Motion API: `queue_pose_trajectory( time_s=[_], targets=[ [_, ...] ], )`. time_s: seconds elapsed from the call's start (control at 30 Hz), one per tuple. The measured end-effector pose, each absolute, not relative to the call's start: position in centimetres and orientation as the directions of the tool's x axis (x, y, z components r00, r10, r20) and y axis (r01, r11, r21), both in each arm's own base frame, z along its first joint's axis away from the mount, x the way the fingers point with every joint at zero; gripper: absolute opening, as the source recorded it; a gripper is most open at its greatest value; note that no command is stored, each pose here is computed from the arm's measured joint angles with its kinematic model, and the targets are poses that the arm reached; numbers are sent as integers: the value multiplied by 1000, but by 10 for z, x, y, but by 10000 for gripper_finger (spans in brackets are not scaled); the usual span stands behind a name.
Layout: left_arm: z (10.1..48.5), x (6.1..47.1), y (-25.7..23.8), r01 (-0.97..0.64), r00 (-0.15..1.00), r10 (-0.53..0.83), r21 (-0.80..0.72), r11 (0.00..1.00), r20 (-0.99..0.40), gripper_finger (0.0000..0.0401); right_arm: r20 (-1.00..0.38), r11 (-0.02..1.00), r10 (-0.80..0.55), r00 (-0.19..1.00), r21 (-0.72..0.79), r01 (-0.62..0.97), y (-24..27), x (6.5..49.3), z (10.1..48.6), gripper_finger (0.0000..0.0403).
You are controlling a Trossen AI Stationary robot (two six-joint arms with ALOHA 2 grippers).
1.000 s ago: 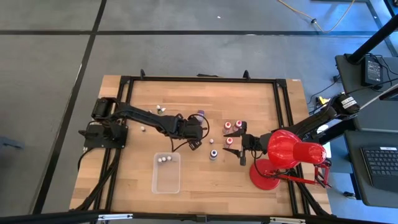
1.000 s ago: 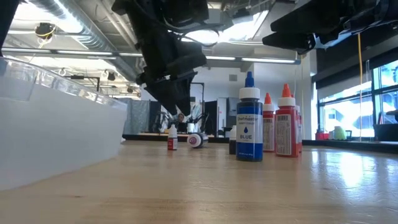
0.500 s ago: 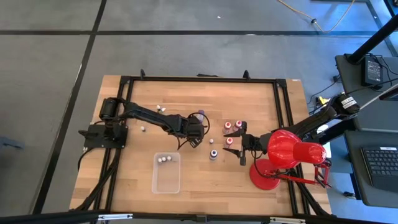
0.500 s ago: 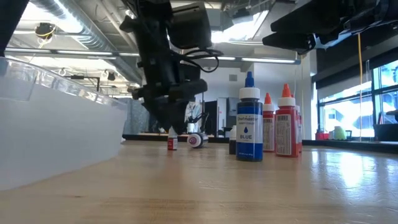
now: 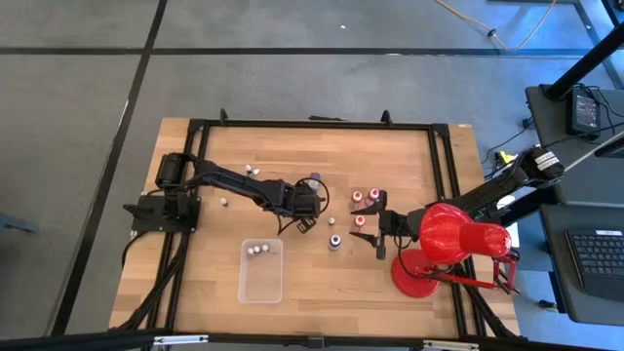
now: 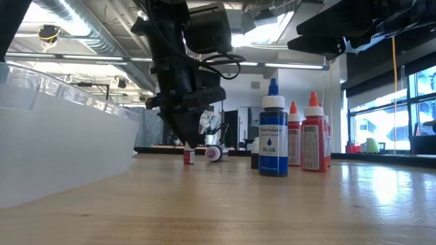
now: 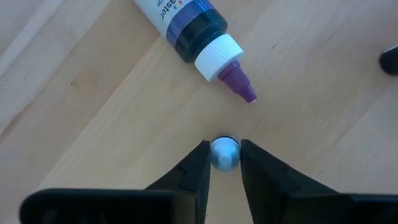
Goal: Pick & Place food coloring
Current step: Put the small red food coloring bottle into the bin
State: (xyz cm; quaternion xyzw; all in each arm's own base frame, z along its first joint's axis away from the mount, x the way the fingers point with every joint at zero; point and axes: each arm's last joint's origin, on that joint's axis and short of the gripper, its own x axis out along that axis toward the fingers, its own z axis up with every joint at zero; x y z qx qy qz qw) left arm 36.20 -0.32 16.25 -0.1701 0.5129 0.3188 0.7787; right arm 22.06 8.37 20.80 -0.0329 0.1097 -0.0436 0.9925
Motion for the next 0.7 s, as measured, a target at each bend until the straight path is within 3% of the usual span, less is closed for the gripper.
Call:
queue_pose_trajectory(
  time_s=[0.3,0.7],
  targets=[
    [172,358,-10,-634,282,300,58,771,-911,57,-214,994,-94,972,-75,80,84,221,208,265],
    [245,312,-76,-486,432,200,-40,873,-879,57,-215,994,-94,972,-75,79,84,221,208,265]
  ],
)
